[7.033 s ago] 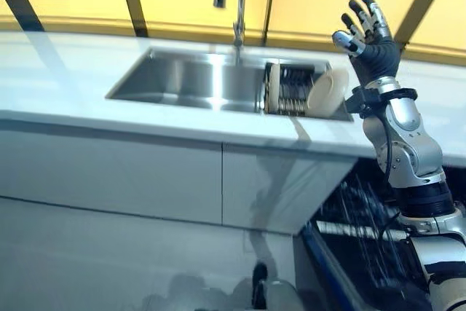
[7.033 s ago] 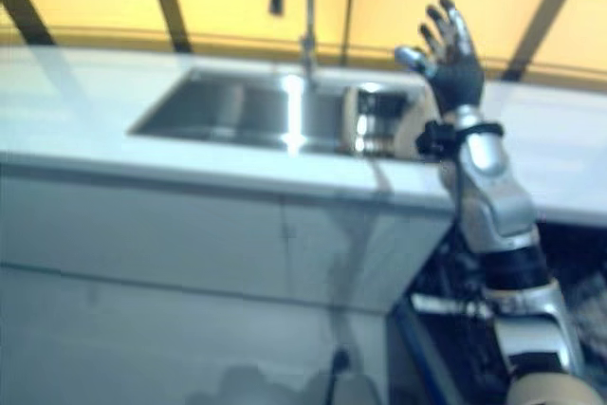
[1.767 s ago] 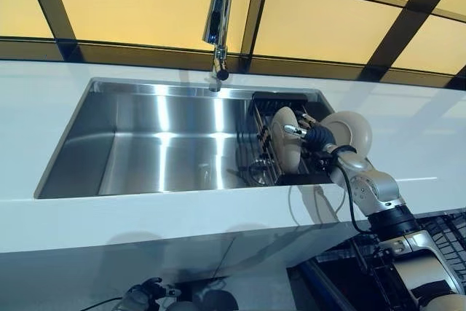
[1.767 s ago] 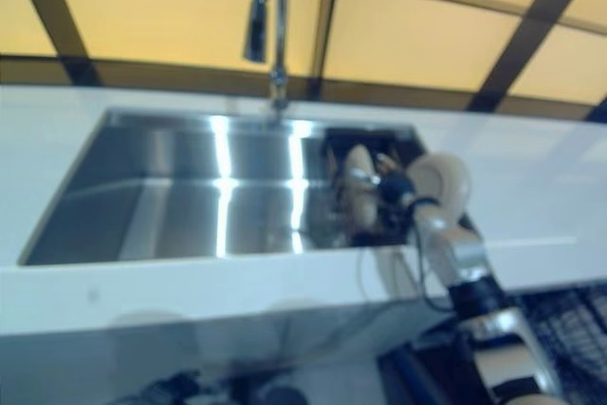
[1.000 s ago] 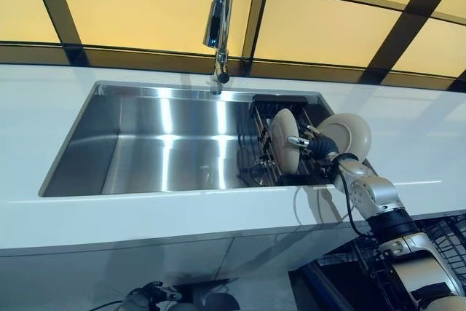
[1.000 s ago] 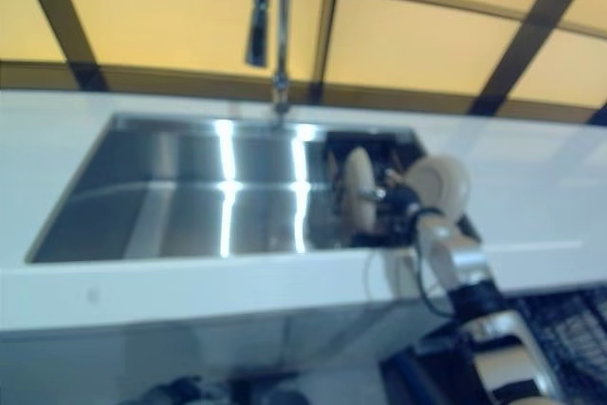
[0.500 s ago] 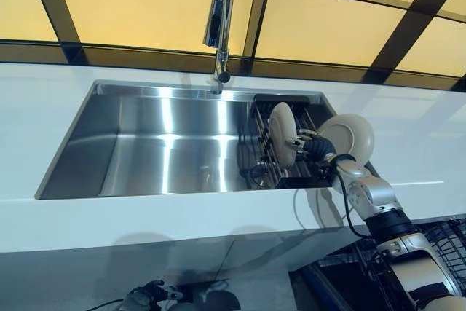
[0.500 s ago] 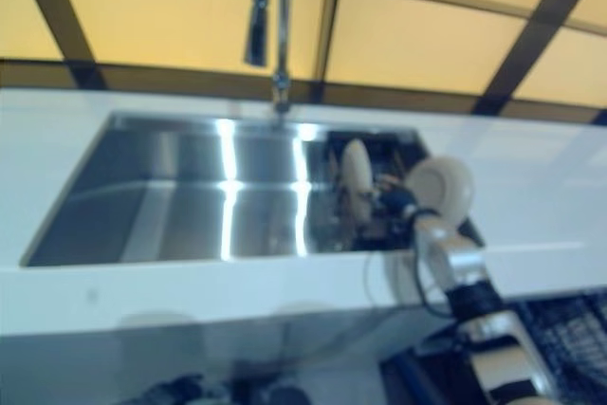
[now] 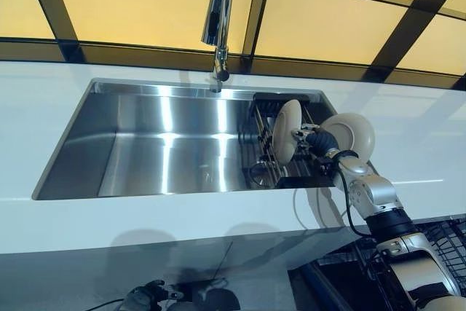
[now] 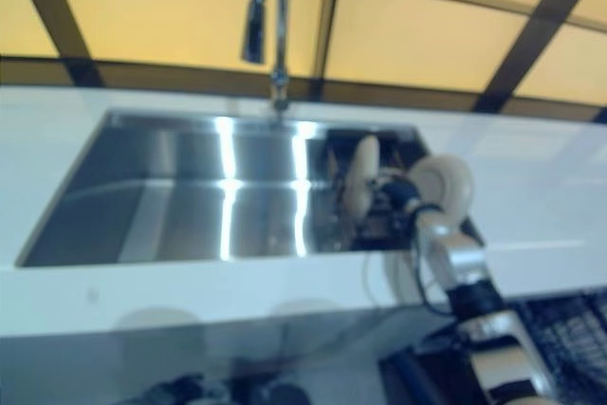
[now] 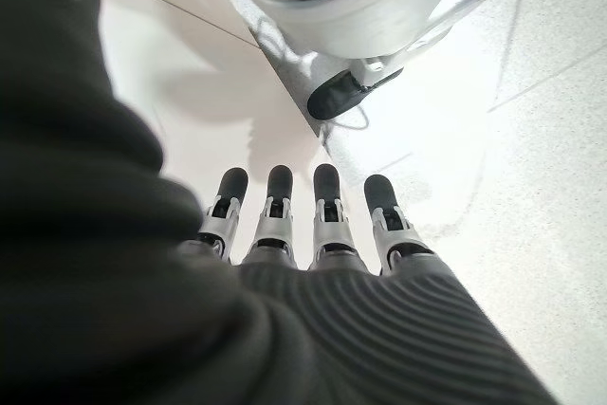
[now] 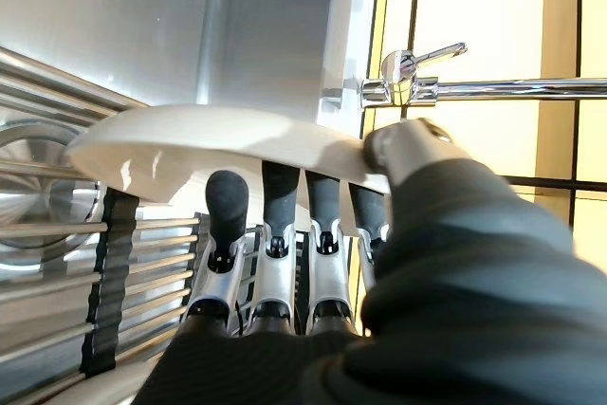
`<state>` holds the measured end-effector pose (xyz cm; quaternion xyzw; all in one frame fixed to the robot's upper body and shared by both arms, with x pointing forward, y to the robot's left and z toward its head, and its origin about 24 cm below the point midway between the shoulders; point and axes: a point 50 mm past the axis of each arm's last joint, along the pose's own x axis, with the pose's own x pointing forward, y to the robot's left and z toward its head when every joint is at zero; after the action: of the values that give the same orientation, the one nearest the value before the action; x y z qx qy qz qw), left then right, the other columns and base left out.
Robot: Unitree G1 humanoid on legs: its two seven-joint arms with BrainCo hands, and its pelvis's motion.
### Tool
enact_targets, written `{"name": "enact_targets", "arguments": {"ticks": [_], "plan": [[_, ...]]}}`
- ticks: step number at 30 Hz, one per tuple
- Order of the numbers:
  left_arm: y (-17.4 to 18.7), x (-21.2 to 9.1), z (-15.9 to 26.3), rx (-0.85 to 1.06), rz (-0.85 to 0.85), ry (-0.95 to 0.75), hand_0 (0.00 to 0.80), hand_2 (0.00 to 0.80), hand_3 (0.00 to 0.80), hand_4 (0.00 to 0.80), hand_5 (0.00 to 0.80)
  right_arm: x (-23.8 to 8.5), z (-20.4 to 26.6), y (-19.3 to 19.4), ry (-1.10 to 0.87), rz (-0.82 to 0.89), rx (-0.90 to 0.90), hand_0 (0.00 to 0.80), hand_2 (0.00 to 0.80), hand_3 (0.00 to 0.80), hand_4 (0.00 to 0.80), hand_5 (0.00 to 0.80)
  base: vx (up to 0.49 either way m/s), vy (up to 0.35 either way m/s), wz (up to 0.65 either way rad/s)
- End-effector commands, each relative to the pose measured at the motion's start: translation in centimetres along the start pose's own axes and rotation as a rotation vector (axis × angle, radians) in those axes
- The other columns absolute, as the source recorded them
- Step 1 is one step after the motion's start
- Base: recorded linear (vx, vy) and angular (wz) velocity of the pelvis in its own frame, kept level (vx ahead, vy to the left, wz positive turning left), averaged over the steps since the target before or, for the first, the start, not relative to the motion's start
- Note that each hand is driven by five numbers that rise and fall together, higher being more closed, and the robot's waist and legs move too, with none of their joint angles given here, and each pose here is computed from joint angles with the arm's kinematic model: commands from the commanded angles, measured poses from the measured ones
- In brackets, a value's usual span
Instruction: Take plates into dishwasher
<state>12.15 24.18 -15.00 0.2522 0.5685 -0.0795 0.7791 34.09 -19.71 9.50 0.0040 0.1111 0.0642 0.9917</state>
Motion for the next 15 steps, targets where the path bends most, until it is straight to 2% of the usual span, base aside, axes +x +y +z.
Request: {"name": "enact_targets", "arguments": {"ticks": [1, 15], "plan": [[-0.2, 0.2, 2.1, 0.084, 0.001, -0.044, 0.000, 0.000, 0.000, 0.000, 0.000, 0.0, 1.5, -0.7, -0.063, -0.029, -0.010, 0.800, 0.800, 0.800, 0.800, 0.800, 0.000, 0.000, 0.00], [-0.3, 0.2, 1.9, 0.089, -0.006, -0.042, 0.000, 0.000, 0.000, 0.000, 0.000, -0.2, 2.8, -0.6, -0.145, -0.058, 0.006, 0.800, 0.800, 0.800, 0.800, 0.800, 0.000, 0.001, 0.00]]}}
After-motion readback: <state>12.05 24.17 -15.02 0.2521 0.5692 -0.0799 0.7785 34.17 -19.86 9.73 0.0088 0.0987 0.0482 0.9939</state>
